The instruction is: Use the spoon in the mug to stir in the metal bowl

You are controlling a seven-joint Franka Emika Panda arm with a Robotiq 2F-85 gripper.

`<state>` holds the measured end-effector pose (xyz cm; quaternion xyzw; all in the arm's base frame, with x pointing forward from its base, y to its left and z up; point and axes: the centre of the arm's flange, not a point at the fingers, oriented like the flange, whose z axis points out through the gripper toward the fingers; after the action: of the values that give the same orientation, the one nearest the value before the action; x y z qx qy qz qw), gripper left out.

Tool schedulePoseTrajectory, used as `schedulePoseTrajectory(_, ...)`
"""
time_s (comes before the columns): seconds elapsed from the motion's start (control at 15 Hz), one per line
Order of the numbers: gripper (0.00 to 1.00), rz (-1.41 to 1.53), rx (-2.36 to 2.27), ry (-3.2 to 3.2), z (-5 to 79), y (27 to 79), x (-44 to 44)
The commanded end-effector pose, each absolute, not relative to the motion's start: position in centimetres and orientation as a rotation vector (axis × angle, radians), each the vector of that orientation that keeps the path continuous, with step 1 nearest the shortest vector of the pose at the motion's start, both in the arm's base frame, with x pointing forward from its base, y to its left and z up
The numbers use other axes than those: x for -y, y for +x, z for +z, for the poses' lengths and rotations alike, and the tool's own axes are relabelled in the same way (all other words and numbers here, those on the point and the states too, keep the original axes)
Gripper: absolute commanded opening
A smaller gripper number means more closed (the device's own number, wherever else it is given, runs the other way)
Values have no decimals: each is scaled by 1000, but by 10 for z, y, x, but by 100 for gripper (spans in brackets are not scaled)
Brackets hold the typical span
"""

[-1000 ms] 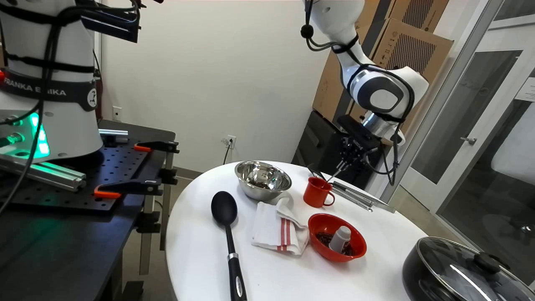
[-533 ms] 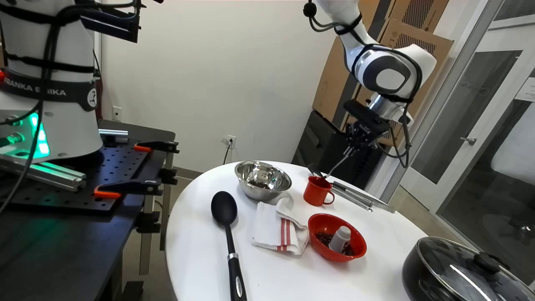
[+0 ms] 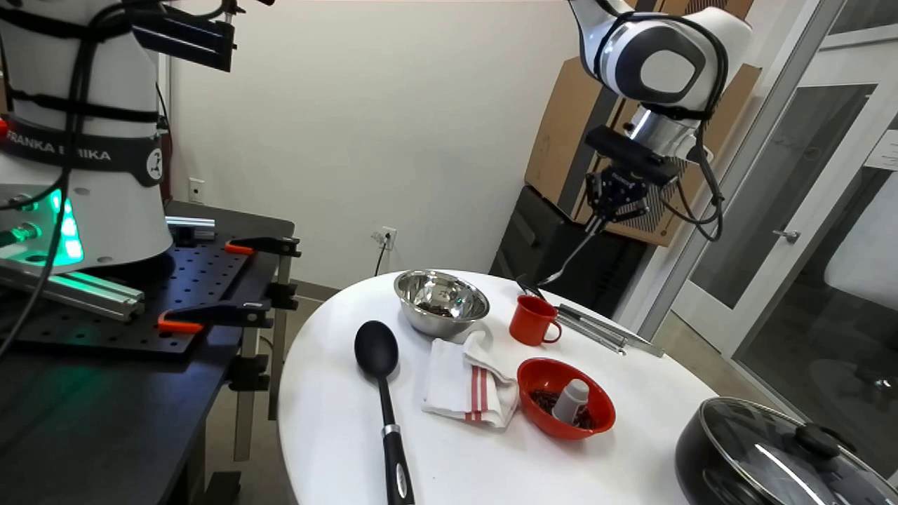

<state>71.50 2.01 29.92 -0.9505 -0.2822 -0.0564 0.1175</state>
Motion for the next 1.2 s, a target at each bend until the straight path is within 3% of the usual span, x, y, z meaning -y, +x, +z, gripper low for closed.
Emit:
schedulePoseTrajectory(0.0, 1, -172, 922, -2735, 325, 661, -9)
schedulePoseTrajectory(0.53, 1, -73, 1166, -2675, 324, 595, -10)
schedulePoseTrajectory(0.67, 5, -55, 1135, -2684, 319, 618, -10)
schedulePoseTrajectory(1.07, 5, -42, 1155, -2685, 318, 605, -10)
schedulePoseTrajectory(1.13, 1, -42, 1155, -2685, 318, 605, -10)
